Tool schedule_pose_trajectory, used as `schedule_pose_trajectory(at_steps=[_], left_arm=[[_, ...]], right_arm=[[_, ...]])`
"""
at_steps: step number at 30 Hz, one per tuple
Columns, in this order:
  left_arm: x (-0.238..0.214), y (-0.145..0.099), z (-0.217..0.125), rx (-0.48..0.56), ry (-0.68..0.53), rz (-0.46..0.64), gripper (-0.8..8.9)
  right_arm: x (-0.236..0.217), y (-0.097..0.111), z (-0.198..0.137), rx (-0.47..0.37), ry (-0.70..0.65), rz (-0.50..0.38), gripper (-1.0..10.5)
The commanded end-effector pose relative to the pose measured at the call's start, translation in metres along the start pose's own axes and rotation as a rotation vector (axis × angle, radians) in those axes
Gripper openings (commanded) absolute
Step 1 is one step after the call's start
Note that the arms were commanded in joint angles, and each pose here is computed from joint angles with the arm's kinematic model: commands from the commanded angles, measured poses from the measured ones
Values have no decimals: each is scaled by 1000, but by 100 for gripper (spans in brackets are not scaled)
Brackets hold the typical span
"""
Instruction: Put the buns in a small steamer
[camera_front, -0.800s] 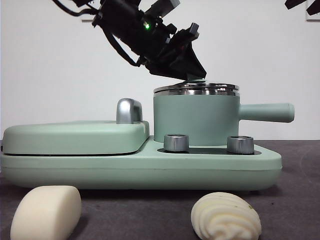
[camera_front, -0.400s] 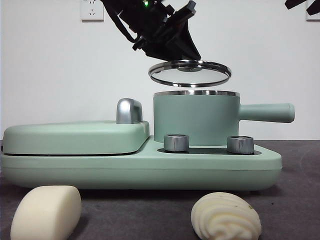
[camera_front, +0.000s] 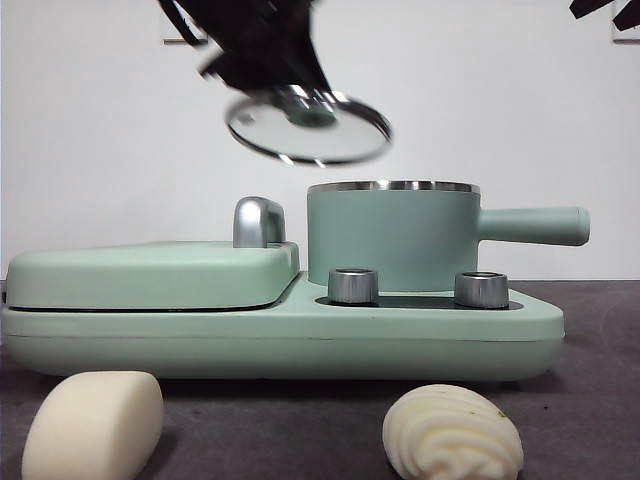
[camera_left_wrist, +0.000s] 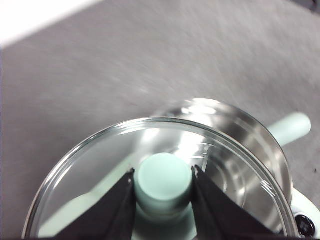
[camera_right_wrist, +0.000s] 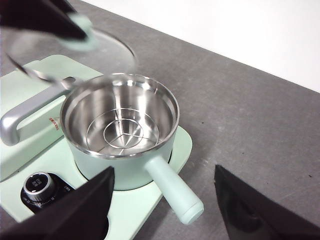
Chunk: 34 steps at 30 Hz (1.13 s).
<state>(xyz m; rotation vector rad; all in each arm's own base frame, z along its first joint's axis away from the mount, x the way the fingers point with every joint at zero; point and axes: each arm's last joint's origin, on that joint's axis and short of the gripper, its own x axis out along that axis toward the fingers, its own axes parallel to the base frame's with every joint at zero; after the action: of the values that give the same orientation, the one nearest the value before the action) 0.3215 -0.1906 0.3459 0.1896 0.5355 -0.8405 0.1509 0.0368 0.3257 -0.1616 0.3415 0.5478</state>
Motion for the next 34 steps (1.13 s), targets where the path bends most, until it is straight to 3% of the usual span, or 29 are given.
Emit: schedule_pose_trajectory(at_steps=[1, 8, 17, 23, 34], left_arm=[[-25, 3, 13, 7, -54, 26, 12], [-76, 14, 1, -34, -78, 108, 12], [-117, 13, -51, -146, -119, 192, 12], [-131, 3, -84, -206, -140, 228, 12], [-140, -2, -84, -195, -166, 245, 11]], right_arm=[[-1, 0, 5, 11, -17, 3, 319], [1, 7, 6, -6, -20, 48, 320], [11, 32, 8, -60, -6, 207, 341], [33, 62, 5, -133, 58, 383, 358], [87, 131, -12, -260, 179, 655, 358]])
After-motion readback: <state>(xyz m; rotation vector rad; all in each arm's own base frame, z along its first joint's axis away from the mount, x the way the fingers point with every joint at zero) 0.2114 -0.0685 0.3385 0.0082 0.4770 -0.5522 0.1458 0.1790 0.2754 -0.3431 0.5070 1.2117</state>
